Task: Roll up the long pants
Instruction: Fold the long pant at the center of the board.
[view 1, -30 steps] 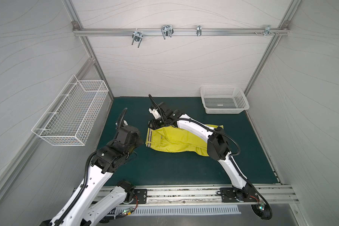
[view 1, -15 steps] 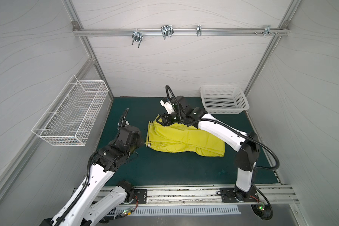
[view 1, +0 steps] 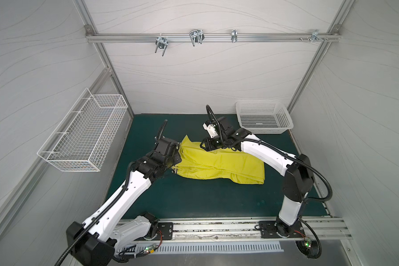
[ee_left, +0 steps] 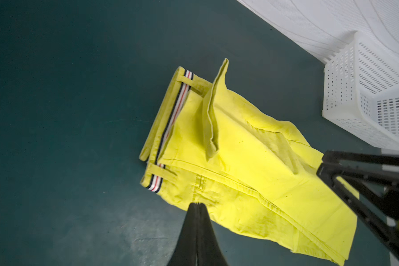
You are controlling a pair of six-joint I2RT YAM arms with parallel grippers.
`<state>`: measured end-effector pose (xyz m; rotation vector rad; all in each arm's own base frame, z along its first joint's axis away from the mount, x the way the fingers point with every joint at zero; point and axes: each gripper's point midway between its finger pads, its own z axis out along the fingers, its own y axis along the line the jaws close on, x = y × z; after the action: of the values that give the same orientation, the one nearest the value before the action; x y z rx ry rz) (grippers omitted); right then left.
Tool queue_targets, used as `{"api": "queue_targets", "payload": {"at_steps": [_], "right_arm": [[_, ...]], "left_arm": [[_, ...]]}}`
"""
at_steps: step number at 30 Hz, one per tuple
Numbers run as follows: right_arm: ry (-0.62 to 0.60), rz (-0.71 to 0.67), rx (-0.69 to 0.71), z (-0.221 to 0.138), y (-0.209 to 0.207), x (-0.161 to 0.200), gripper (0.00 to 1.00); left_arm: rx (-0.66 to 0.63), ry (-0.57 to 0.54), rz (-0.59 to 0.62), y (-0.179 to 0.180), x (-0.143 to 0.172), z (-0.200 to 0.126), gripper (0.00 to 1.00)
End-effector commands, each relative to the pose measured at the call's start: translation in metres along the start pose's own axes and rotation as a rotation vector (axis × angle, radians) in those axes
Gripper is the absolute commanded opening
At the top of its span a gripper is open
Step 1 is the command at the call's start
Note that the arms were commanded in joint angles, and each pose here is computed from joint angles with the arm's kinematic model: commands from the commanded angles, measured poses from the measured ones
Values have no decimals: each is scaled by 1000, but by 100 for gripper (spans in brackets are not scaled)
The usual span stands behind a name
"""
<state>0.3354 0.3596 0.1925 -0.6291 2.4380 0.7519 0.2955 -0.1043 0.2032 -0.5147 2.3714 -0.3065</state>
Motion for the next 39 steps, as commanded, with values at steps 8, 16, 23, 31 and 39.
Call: {"api": "queue_targets", "payload": {"at_steps": [8,16,23,31,39], "right_arm": [[-35,275,258,-75,-122,77,0],[145,403,252,-21,-151,151,0],[168,438,215,-28,-146,155,0],[-72,324,241,-94,-129,71,0],[79,396,222,-38,-159,90,0]], "left_arm": [[143,98,-36,-77,16,89,0],[9,231,-75,-41,80,152,0],[9,247,-78,-25,85,139,0],[187,119,-33,-97,14,86,0],[129,209,-61,-102,32,150,0]]}}
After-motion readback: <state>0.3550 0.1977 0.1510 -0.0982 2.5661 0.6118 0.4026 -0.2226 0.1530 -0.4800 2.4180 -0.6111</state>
